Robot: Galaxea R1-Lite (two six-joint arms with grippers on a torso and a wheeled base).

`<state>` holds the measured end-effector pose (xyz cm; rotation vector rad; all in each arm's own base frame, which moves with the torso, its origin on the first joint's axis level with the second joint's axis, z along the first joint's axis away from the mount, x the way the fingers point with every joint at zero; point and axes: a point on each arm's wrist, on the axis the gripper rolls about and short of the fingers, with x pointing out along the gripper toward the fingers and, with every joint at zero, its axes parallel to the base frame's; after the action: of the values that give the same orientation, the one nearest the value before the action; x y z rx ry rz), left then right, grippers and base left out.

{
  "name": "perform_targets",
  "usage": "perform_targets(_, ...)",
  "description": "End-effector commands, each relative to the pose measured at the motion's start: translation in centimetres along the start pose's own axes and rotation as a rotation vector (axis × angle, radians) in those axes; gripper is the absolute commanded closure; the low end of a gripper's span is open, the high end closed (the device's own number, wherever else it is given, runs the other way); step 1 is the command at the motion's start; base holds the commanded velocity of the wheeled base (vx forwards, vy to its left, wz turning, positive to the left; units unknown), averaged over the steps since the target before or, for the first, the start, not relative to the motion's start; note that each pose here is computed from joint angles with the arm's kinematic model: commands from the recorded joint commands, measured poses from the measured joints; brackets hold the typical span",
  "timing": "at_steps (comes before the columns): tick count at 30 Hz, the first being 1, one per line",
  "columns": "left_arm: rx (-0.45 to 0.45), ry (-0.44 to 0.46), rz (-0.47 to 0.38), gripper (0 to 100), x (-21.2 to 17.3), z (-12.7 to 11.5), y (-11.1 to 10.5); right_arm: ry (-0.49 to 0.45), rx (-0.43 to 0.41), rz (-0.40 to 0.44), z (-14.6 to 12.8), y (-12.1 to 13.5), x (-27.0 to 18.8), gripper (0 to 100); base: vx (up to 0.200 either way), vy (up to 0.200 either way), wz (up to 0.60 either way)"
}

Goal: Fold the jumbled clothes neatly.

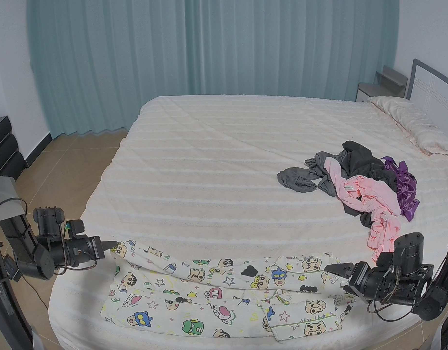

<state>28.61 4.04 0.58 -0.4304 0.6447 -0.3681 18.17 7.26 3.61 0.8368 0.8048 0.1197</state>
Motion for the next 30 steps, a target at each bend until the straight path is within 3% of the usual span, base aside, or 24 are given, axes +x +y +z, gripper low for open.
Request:
perform_targets(1,-0.056,0.059,0.019,100,-0.3,-2.3,0.6,0.011,0.004,-0.03,-0.2,-0.6,-0.1,0,0.0,0.0,0.0)
perform_targets(7,-0.069,0.064,0.029,100,-0.9,-2.6,0.7,0.014,0.03,-0.11,0.2,-2.2,1.0,0,0.0,0.0,0.0)
perform_targets(11,-0.068,0.063,0.029,100,-0.9,-2.6,0.6,0.036,-0.01,-0.152,0.3,-3.2,3.9,0,0.0,0.0,0.0)
perform_targets(18,-0.07,0.066,0.03,100,-1.0,-2.7,0.5,0.039,-0.083,-0.165,0.3,-4.6,8.8,0,0.0,0.0,0.0)
perform_targets(22,-0.069,0.067,0.032,100,-1.0,-2.8,0.5,0.025,-0.138,-0.143,0.6,-4.1,9.8,0,0.0,0.0,0.0)
perform_targets(30,-0.067,0.062,0.034,100,-1.1,-2.7,0.5,0.016,-0.17,-0.111,0.7,-3.5,11.3,0,0.0,0.0,0.0)
